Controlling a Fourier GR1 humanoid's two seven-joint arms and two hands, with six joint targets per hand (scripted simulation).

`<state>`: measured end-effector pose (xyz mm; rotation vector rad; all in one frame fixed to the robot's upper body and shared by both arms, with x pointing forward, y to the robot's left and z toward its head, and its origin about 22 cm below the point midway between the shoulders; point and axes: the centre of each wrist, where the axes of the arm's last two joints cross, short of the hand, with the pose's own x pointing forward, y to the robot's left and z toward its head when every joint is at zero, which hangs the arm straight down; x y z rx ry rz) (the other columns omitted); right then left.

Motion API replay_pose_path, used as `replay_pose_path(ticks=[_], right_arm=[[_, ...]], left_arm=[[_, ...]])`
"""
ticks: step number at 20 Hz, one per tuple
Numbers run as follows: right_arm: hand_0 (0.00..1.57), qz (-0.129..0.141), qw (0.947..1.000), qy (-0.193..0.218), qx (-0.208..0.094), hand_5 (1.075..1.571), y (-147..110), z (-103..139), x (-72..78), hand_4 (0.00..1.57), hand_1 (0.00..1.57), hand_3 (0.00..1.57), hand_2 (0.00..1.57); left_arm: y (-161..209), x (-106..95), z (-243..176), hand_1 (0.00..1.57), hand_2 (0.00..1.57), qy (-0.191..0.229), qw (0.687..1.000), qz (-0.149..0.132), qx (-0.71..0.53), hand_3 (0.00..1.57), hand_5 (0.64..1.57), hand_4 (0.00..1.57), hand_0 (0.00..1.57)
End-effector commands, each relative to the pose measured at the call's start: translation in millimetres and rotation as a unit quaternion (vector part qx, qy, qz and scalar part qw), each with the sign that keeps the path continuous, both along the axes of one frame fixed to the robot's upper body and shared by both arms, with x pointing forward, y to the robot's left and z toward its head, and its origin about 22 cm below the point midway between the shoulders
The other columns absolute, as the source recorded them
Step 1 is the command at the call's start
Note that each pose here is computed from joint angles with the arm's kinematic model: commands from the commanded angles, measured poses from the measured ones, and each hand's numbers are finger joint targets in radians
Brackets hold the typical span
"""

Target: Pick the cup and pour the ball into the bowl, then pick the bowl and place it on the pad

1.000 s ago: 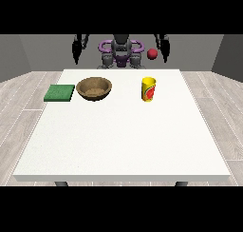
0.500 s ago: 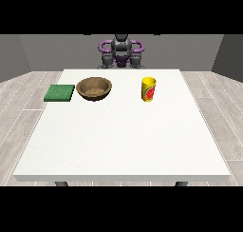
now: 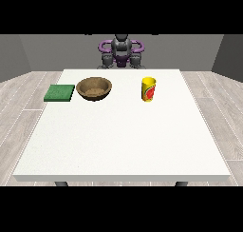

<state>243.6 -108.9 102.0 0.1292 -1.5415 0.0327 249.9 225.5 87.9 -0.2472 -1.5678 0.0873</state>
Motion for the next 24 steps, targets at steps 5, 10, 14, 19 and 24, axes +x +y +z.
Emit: replay_pose_path(ticks=[5, 10, 14, 19, 24], right_arm=[[0.0, 0.008, 0.9894, -0.141, -0.035, 1.57, 8.3, 47.1, 33.0, 0.0, 0.0, 0.0, 0.0], [0.0, 0.027, 0.9772, -0.209, -0.031, 1.568, -23.7, 63.1, 39.1, 0.0, 0.0, 0.0, 0.0], [0.0, 0.053, 0.9715, -0.231, -0.011, 1.567, 1.9, 65.5, 21.3, 0.0, 0.0, 0.0, 0.0], [0.0, 0.076, 0.9631, -0.258, -0.015, 1.569, -33.9, 80.3, 16.9, 0.0, 0.0, 0.0, 0.0], [0.0, 0.05, 0.9693, -0.24, -0.015, 1.567, -35.5, 92.1, 11.1, 0.0, 0.0, 0.0, 0.0]], left_arm=[[0.4, 42.2, 54.9, 0.0, 0.0, -0.165, 0.986, 0.009, 0.028, 0.0, 1.509, 0.0, 0.0], [40.9, 63.4, 82.0, 0.0, 0.0, -0.234, 0.969, 0.05, 0.065, 0.0, 1.483, 0.0, 0.0], [57.9, 83.6, 55.7, 0.0, 0.0, -0.239, 0.963, 0.083, 0.098, 0.0, 1.447, 0.0, 0.0], [72.0, 75.6, -9.6, 0.0, 0.0, -0.24, 0.958, 0.118, 0.101, 0.0, 1.426, 0.0, 0.0], [77.5, 76.7, -65.3, 0.0, 0.0, -0.201, 0.966, 0.114, 0.113, 0.0, 1.4, 0.0, 0.0]])
